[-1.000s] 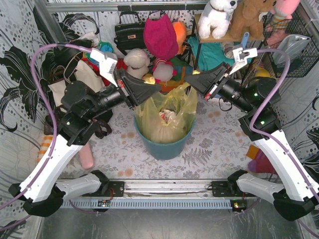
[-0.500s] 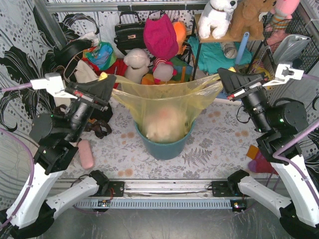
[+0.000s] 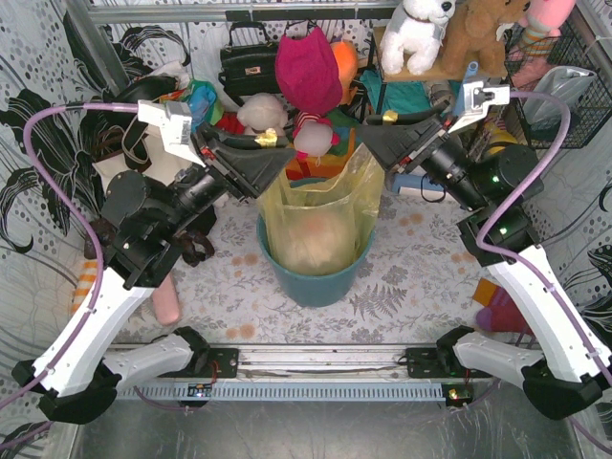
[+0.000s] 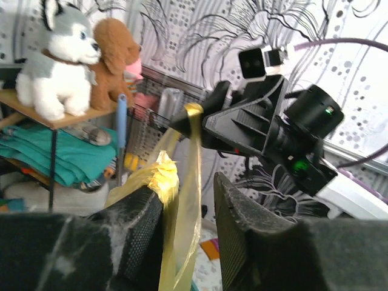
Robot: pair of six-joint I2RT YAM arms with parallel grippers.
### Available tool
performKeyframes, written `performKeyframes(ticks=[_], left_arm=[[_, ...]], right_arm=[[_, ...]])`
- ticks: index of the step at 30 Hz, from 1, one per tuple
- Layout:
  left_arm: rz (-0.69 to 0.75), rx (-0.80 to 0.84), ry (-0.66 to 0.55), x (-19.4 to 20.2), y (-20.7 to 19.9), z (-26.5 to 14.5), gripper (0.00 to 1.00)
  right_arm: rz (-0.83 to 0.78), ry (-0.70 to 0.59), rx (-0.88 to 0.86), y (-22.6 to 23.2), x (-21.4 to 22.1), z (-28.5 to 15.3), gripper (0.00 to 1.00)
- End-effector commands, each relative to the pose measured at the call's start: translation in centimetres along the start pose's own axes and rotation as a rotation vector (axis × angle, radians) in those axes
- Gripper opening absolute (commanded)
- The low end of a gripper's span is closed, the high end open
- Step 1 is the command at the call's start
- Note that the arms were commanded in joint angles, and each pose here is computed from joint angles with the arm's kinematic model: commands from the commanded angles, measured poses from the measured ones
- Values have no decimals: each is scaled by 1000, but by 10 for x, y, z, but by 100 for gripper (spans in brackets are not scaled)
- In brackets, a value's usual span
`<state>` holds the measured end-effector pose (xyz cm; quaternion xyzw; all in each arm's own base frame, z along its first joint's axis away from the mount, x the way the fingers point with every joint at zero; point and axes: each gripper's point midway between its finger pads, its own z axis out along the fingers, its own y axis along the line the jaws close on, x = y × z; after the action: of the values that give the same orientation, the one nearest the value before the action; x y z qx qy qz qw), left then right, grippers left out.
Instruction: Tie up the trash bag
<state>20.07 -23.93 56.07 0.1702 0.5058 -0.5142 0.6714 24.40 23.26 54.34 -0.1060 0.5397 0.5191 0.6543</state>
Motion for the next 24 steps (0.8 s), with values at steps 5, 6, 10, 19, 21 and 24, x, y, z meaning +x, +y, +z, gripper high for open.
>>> performKeyframes(ticks=[5,6,10,19,21,24], left_arm=[[-17,79,20,11,-15,-14,57],[-26,78,32,17,-14,-14,59],[-48,62,71,28,-7,-8,63],[44,220,-63,-51,-53,14,63],[25,197,-44,-39,-46,12,63],[-36,129,-20,-10,-26,4,63]], right_arm=[[81,67,-235,33,23,-3,58],[97,74,-239,32,28,-4,57],[119,85,-248,32,30,0,50],[41,13,-392,79,-30,20,49],[59,14,-372,71,-20,18,49],[127,61,-310,47,13,12,49]])
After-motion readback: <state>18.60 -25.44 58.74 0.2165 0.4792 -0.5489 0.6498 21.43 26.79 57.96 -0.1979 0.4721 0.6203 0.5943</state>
